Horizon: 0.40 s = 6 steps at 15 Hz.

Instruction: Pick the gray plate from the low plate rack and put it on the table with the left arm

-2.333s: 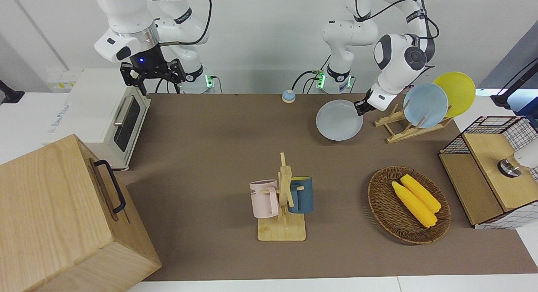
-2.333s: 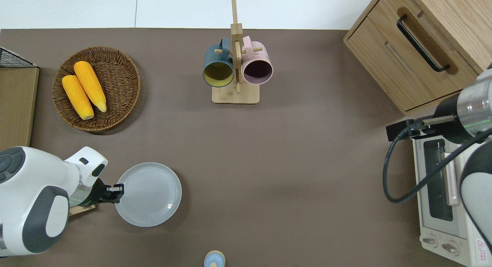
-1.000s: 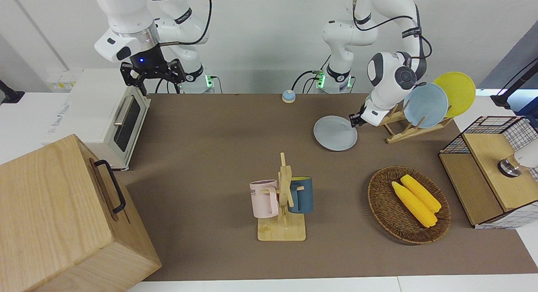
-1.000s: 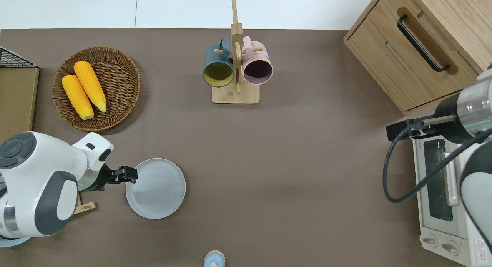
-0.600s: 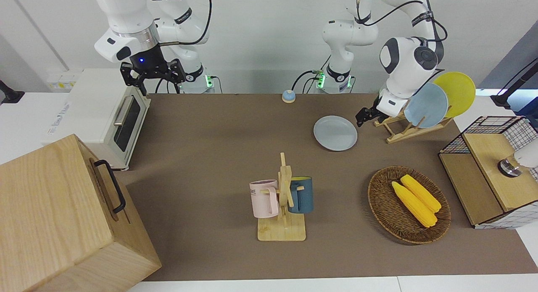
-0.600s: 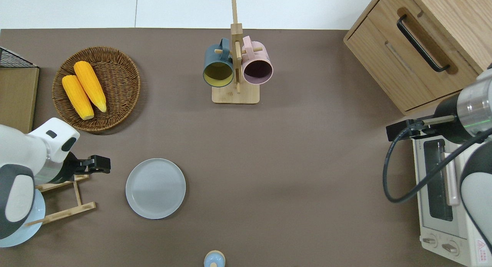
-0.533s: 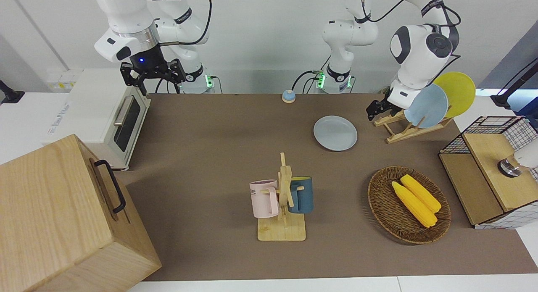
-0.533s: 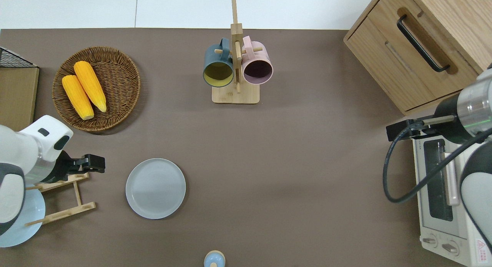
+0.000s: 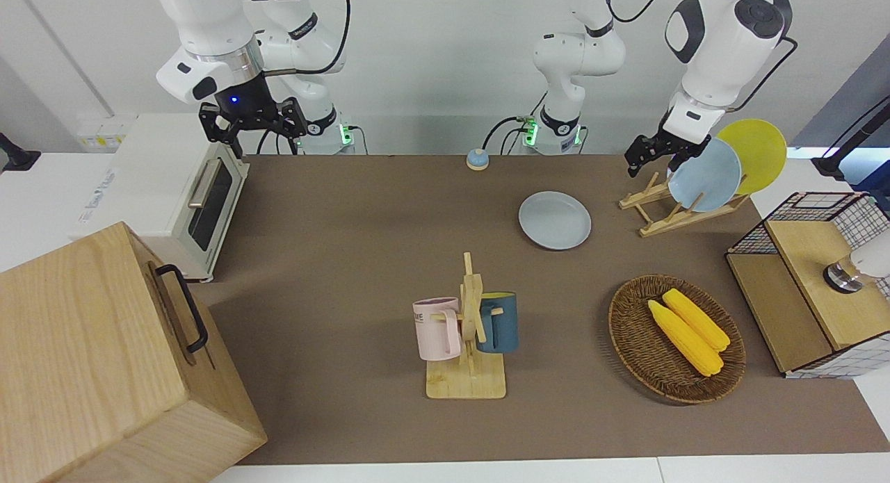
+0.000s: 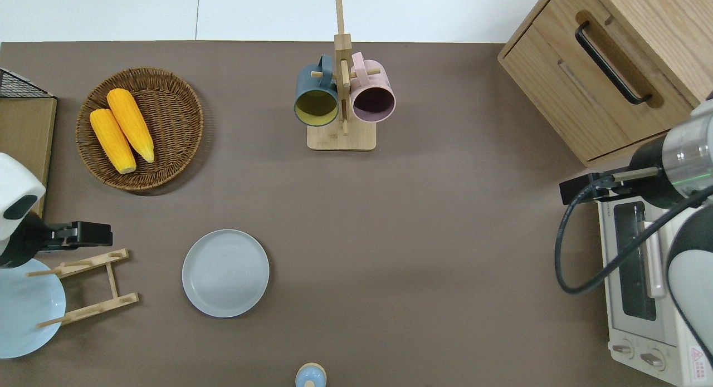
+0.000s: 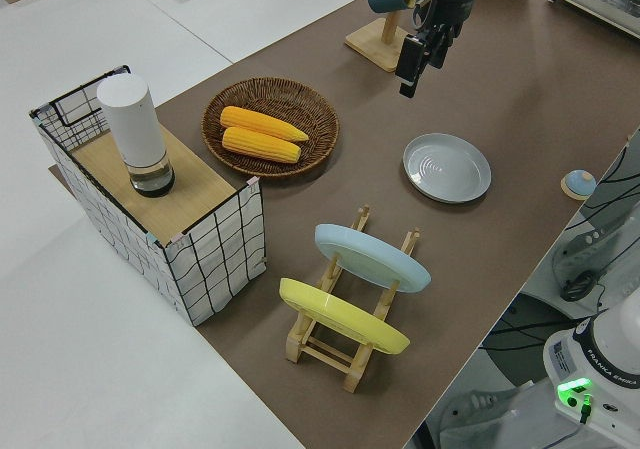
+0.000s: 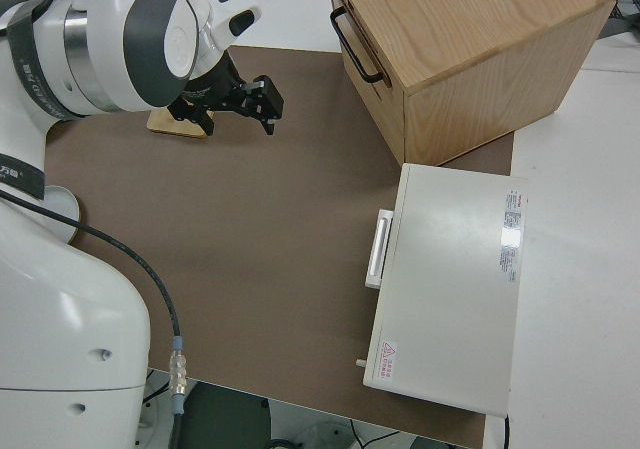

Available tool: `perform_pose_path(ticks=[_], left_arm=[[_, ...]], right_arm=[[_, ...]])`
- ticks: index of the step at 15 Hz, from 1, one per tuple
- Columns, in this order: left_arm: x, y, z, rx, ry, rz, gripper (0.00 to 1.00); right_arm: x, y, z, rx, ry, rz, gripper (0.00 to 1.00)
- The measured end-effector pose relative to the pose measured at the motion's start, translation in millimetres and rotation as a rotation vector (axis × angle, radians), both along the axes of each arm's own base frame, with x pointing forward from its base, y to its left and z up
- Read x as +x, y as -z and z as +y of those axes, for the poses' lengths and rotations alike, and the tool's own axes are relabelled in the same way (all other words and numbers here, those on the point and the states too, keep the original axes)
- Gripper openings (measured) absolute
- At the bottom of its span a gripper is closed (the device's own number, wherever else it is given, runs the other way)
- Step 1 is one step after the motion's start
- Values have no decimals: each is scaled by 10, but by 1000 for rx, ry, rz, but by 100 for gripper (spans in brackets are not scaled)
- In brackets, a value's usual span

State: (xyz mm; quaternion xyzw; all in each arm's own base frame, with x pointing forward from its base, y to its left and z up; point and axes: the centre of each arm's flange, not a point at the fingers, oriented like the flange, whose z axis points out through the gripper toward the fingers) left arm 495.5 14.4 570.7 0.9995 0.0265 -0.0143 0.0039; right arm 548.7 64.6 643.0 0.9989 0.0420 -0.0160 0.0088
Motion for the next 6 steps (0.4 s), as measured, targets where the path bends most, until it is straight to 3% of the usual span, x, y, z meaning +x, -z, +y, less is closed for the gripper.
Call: perform_pose_path(ticks=[6], left_arm=[[-21,-332,-49,2,23,-20,100]], right_arm=[[0,0,0,0,0,0,99]])
